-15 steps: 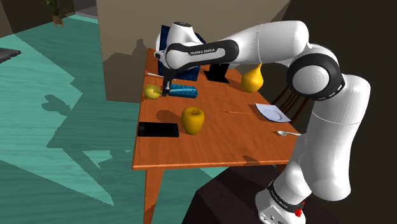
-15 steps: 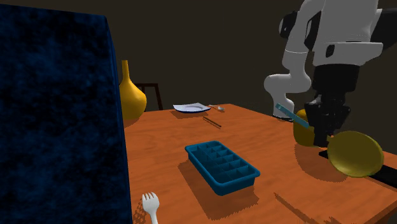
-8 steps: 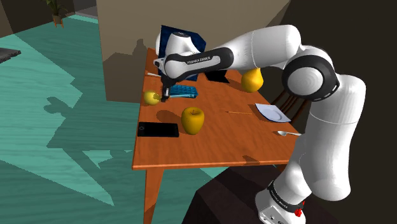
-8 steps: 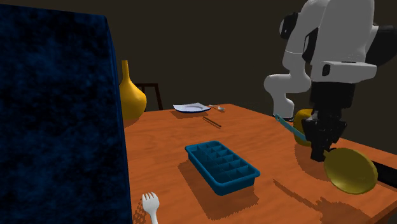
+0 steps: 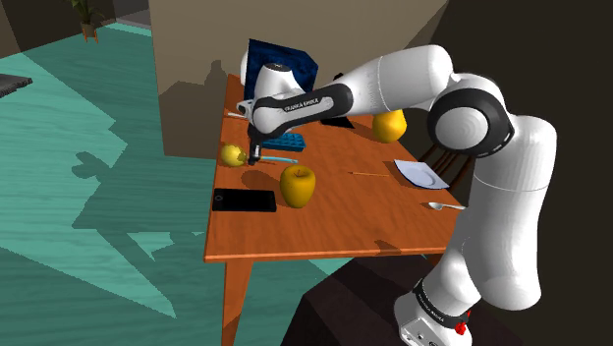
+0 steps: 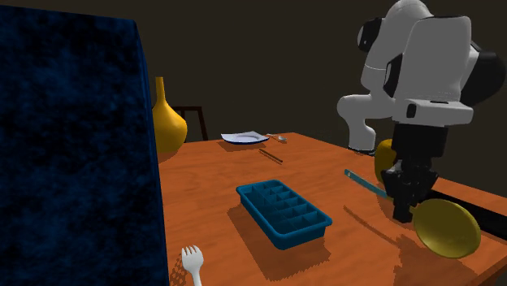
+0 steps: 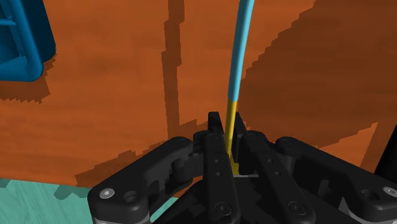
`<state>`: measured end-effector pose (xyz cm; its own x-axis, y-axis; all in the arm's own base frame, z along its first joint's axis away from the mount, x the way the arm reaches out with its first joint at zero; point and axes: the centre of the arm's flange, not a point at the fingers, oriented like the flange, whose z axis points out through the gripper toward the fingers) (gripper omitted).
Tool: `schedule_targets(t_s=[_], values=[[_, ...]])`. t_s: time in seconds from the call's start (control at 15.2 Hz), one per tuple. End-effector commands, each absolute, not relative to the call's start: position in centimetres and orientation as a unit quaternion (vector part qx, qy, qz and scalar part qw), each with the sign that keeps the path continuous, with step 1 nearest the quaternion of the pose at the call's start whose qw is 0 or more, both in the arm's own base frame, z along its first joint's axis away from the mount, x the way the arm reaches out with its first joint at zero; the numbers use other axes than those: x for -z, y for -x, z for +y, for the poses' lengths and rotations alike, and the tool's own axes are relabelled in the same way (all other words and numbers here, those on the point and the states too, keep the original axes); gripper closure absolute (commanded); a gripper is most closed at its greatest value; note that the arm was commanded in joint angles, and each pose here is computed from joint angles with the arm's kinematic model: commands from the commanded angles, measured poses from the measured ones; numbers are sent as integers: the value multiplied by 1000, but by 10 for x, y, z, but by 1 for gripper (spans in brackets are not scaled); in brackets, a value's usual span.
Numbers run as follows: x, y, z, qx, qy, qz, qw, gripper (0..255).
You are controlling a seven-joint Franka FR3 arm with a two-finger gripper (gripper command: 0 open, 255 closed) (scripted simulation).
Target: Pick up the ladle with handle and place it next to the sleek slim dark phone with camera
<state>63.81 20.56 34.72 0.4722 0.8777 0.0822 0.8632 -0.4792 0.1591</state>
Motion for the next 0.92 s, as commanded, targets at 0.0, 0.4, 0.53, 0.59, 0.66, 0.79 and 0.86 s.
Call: schedule_targets(t_s=[0.0,0.4,0.53,0.59,0.66,0.79,0.86], values=[[-344,-637,207,-75,-856,509,47,255],[-343,-637,207,-75,-856,509,47,0],[-343,-637,207,-75,-856,509,47,0],[-343,-637,207,-75,-856,509,47,0],[-344,-637,207,-75,-856,509,47,0],[-370,-633,207,-75,-856,509,47,0],[-383,-630,207,-75,-856,509,47,0]])
